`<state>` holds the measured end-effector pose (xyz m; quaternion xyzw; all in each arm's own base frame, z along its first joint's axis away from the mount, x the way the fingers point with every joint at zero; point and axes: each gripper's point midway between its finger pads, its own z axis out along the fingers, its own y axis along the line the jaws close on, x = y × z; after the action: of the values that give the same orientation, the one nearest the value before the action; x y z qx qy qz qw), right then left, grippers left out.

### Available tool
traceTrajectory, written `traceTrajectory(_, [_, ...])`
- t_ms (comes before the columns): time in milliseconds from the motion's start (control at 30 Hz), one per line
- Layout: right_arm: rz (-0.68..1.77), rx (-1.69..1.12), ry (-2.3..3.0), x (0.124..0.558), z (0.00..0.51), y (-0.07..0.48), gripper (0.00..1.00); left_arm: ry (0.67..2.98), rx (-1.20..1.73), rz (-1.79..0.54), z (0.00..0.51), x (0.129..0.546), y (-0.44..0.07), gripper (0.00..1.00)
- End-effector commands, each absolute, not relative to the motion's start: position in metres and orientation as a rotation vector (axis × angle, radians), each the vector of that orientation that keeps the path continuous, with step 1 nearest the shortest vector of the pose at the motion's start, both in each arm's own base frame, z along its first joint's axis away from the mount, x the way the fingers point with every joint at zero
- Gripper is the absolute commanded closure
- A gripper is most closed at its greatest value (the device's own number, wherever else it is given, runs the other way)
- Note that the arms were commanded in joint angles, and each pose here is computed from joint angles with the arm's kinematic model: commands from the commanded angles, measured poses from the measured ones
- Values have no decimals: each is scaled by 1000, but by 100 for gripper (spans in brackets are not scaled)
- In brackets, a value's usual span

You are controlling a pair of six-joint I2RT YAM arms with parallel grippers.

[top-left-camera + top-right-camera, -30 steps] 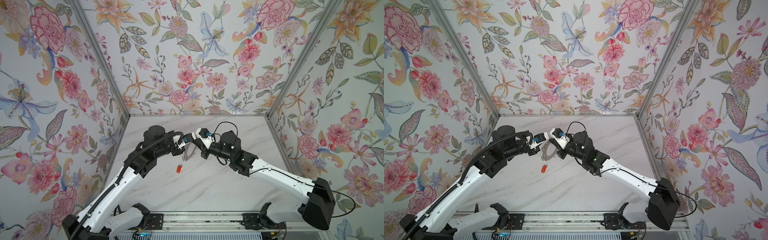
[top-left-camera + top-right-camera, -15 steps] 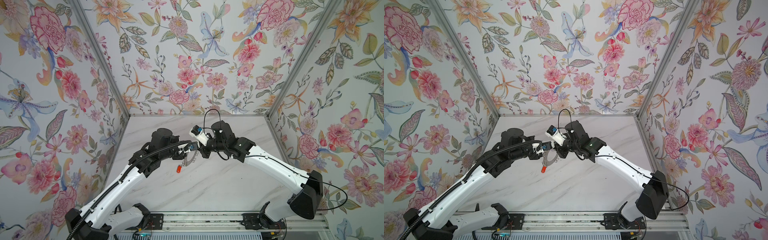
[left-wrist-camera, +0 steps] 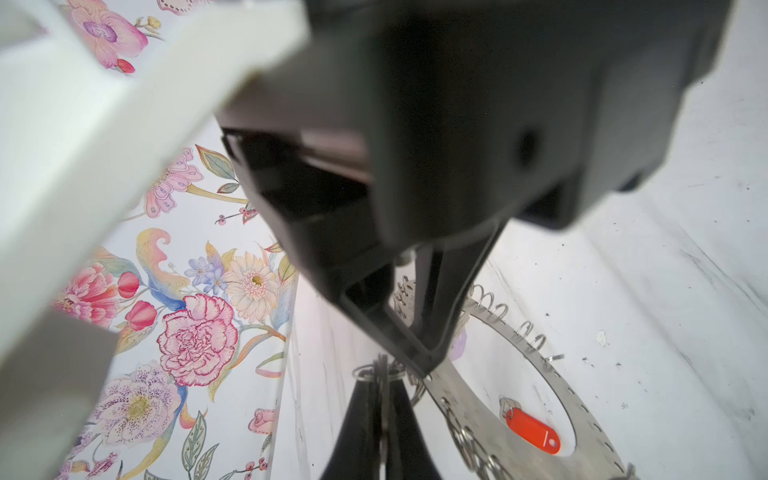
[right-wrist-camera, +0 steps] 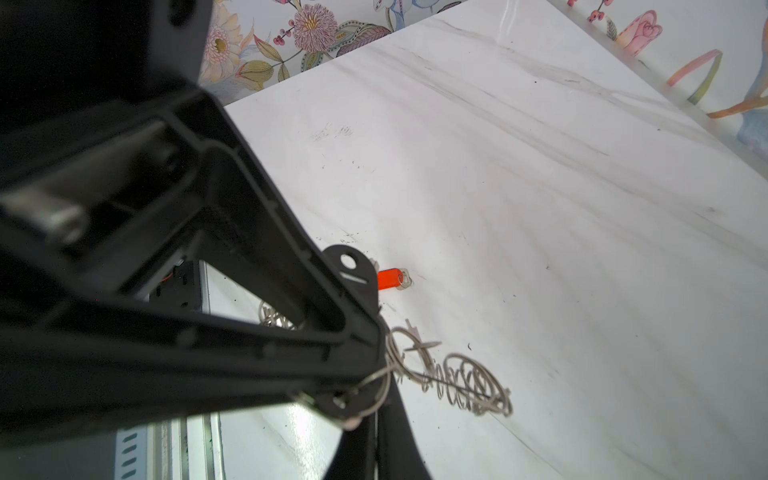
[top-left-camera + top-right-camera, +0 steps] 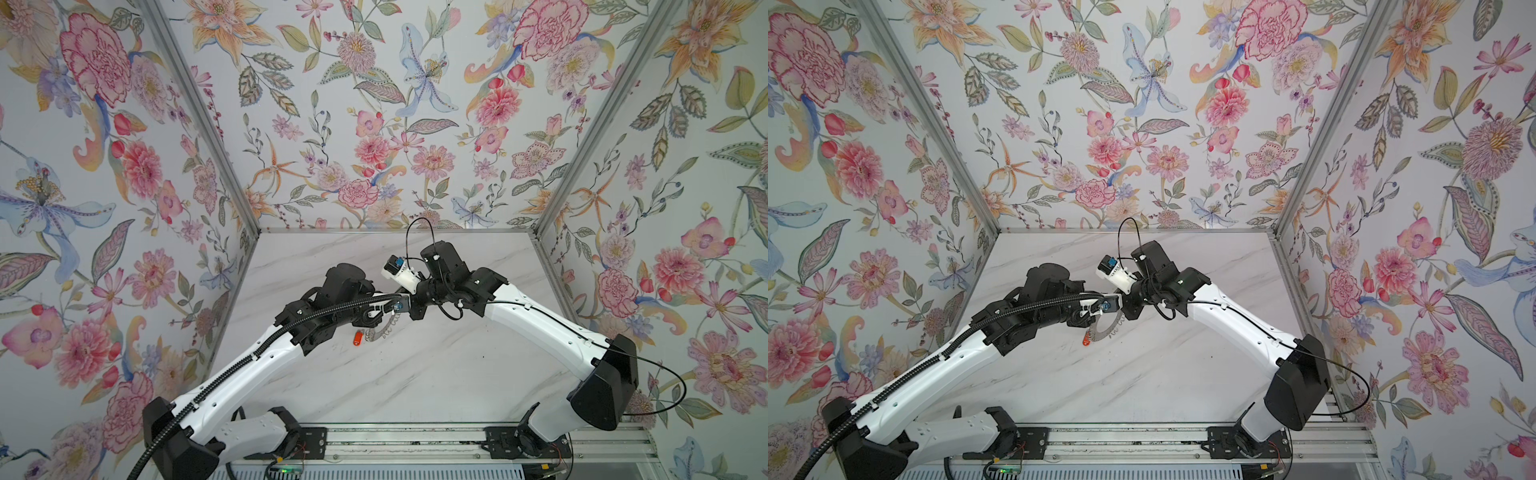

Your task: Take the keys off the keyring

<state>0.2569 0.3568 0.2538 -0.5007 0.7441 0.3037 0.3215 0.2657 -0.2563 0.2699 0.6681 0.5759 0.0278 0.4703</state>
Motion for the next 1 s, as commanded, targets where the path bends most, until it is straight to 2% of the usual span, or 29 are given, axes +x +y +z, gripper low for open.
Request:
traceTrajectory(0, [848,-1275,1761,256,304,357,86,1436,1653,-11,261,254,-266,100])
traceTrajectory(67, [843,-1271,1744,253,305,353,81,1444,1614,-2,266,257,-264,100])
traceTrajectory(267, [838,-1209,1683,248,307,333,77,1442,1512,0,284,265,-263,100])
traceTrajectory(633, [835,-845,1313,229,323,303,63,1475,1431,-89,296,266,-271,100])
traceTrajectory(967, [759,-822,1290,229,302,321,68,1480,1366,-151,310,266,-275,100])
